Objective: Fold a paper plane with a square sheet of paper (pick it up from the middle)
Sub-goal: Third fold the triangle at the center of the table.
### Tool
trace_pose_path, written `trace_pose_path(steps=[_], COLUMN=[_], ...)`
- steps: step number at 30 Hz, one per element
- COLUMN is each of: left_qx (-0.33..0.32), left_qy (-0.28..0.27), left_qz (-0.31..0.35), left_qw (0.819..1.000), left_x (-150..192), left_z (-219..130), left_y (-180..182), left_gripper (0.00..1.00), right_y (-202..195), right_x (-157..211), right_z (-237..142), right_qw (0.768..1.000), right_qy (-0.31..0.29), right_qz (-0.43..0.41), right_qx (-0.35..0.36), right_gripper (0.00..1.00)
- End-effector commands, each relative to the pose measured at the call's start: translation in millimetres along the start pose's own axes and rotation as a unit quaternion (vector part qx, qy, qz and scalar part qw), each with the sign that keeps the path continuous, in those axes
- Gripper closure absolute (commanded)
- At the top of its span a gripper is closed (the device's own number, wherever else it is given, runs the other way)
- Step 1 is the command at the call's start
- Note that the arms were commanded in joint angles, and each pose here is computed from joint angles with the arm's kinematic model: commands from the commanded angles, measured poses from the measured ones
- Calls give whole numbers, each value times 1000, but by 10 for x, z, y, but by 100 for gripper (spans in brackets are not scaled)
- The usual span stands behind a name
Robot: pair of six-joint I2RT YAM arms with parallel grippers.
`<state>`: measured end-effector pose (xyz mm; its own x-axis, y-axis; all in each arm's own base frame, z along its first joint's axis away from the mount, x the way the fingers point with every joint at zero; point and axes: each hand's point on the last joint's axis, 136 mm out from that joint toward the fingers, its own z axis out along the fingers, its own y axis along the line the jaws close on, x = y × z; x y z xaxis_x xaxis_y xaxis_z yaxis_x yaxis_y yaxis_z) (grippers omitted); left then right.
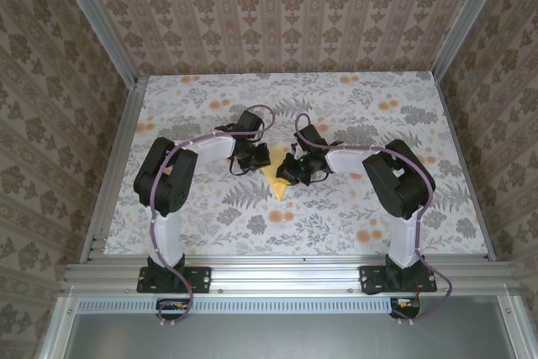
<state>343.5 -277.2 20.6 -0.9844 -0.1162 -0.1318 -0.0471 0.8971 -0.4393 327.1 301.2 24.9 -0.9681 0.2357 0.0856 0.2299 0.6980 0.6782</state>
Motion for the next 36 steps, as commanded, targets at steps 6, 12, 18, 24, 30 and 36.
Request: trace_pose_path(steps=[6, 12, 18, 24, 30, 36], left_qx=[-27, -28, -28, -28, -29, -29], left_qy=[30, 32, 34, 35, 35, 36], left_qz=[4, 5, 5, 5, 7, 6], left_qw=[999, 999, 999, 999, 999, 999], left_x=[149, 167, 176, 185, 191, 192], left_z=[124, 140, 149, 150, 155, 156], left_y=[133, 137, 136, 135, 134, 134], left_gripper=[88, 88, 89, 89, 89, 89], right_y=[81, 99, 82, 39, 40, 33], right_x=[26, 4, -5, -13, -5, -15], right_z=[50, 88, 110, 140, 175, 191], right_qw=[1000, 1000, 1000, 1000, 1000, 1000], right_qy=[9, 6, 5, 4, 10, 10], right_qz=[-9, -4, -1, 3, 5, 6], right_qx=[-12, -19, -18, -14, -18, -19], right_gripper=[91, 91, 91, 91, 91, 91])
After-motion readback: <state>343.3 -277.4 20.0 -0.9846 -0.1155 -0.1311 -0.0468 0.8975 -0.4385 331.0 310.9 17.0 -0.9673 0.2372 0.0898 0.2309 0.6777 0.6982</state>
